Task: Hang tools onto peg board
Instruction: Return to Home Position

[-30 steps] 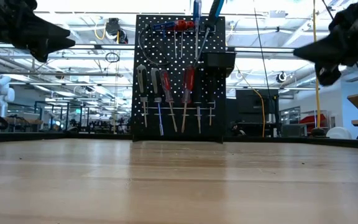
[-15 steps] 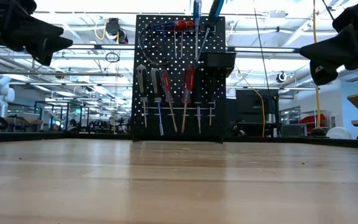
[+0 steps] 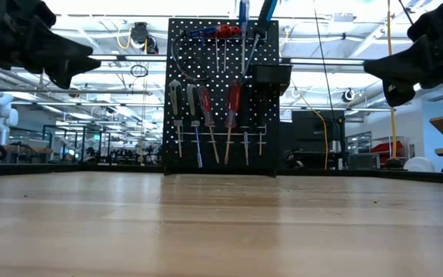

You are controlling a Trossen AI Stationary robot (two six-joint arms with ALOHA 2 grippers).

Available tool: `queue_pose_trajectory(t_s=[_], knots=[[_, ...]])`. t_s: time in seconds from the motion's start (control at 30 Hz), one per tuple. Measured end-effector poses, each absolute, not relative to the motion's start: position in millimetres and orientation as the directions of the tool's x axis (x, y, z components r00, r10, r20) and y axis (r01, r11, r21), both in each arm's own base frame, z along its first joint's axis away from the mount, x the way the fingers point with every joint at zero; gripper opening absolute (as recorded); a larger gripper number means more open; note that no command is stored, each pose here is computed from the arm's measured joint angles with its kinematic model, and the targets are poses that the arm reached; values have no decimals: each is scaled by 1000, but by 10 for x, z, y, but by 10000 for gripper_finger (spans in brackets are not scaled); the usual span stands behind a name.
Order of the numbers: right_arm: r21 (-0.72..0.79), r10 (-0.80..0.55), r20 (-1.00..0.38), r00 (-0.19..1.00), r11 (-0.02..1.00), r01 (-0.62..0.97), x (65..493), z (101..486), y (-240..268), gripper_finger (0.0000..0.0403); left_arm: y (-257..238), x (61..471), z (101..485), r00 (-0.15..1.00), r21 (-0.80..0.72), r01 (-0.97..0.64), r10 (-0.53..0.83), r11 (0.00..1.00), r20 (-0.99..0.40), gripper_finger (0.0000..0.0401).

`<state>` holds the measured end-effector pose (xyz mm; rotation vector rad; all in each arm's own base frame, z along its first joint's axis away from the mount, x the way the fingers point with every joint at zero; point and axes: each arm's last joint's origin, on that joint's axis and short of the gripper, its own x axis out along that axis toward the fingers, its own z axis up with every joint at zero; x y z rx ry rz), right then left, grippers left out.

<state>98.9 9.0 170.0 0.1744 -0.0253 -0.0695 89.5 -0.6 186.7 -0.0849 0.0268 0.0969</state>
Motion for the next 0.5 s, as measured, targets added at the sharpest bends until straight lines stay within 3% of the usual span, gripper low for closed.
queue_pose_trajectory(t_s=[0.5], knots=[[180, -45, 9, 999, 983, 43, 993, 1690, 80, 0, 88, 936, 1753, 996, -101, -91, 90, 991, -17, 166]])
